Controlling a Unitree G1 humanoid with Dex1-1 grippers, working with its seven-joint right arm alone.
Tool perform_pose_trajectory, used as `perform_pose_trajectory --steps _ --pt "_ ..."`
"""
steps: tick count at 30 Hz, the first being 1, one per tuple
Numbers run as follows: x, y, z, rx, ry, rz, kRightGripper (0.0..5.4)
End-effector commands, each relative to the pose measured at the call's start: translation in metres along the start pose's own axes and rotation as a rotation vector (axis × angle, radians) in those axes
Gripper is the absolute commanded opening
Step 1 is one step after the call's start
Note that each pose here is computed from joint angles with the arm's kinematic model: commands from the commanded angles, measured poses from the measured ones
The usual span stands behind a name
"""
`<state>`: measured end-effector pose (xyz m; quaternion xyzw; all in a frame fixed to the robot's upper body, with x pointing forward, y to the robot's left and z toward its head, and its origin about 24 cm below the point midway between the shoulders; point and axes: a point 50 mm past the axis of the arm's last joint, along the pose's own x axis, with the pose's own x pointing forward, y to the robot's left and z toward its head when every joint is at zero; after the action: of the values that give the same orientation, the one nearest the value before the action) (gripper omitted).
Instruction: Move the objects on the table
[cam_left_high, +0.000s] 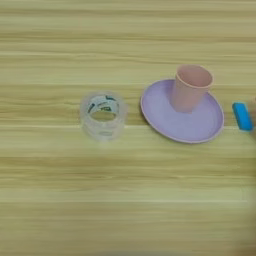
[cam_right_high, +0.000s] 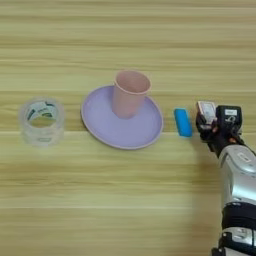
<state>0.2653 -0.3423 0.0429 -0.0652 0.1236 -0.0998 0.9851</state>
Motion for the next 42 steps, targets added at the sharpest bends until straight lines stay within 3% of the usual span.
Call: perform_pose_trajectory --steps 1,20,31,42 --pt "0.006 -0.019 0.039 -0.058 -0.127 -0.061 2.11" --pt "0.014 -0.018 0.023 -0.056 -0.058 -0.062 2.11" --pt "0.016 -0.016 0.022 -0.058 -0.058 -0.059 3.44" --pt "0.012 -0.015 0.037 -0.071 -0.127 -0.063 4.49"
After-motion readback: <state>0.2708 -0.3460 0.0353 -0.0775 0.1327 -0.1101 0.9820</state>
